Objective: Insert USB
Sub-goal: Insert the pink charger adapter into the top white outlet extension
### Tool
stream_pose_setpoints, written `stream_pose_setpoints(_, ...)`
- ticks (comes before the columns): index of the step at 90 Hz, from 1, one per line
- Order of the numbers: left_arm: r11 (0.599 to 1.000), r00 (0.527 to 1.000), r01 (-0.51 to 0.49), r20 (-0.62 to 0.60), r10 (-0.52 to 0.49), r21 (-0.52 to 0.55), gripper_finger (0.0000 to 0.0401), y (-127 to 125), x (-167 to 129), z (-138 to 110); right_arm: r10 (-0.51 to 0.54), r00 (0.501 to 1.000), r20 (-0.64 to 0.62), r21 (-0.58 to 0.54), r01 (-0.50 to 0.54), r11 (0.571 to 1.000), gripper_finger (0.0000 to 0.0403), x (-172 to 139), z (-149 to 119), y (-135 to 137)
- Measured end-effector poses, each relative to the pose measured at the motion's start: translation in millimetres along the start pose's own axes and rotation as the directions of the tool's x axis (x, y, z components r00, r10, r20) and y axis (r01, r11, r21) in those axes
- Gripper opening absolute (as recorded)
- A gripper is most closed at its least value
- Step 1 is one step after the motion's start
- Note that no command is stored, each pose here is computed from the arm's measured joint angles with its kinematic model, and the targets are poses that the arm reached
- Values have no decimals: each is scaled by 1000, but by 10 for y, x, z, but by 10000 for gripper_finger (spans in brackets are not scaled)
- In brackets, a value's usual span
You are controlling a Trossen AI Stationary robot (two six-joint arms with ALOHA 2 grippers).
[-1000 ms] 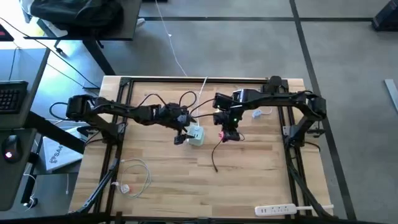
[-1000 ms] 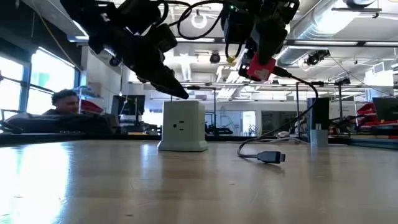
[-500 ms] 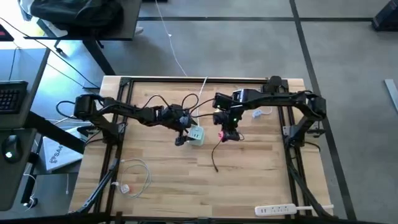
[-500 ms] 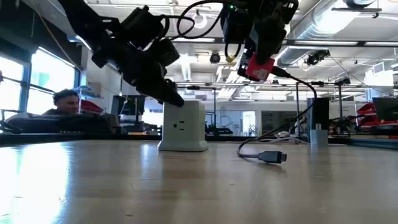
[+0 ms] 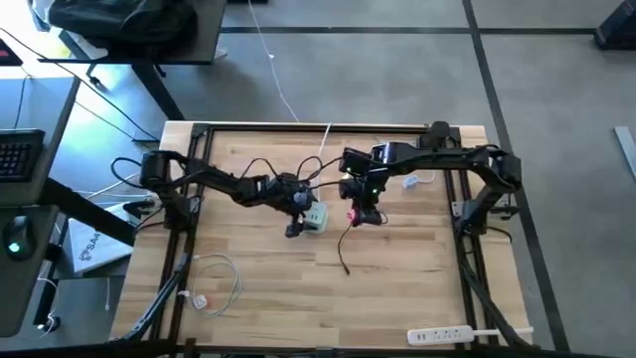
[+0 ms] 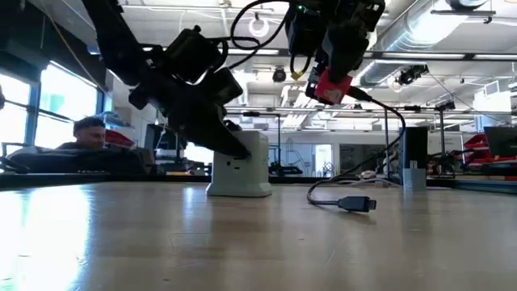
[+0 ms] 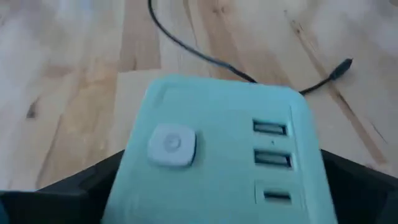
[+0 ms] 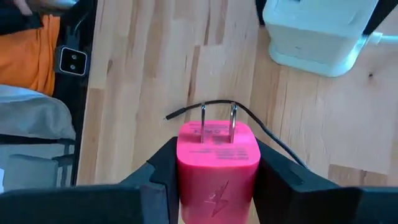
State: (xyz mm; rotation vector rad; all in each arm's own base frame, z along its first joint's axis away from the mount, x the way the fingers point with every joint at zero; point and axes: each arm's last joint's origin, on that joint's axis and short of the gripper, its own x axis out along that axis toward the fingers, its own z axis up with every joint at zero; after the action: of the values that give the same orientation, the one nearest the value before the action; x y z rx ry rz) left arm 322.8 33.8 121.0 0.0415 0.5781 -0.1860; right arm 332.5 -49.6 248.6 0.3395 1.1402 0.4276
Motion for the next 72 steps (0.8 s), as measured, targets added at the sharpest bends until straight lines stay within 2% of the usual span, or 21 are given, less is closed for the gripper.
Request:
stream_pose_setpoints(29, 1000, 1000, -4, -30, 5, 19, 360, -41, 39, -43, -1, 1000, 6, 3, 1, 1000, 111, 0, 7, -1)
stream_pose_setpoints(48, 996, 1000, 5, -26, -3, 89, 358, -54, 20, -20, -2, 1000, 12, 0, 2, 1000, 111, 0, 13, -2)
stream_pose_setpoints(72, 992, 997, -34, -63, 42, 121, 305, -48, 18, -49, -1, 1000, 9, 10, 1, 1000, 111, 63, 31, -49)
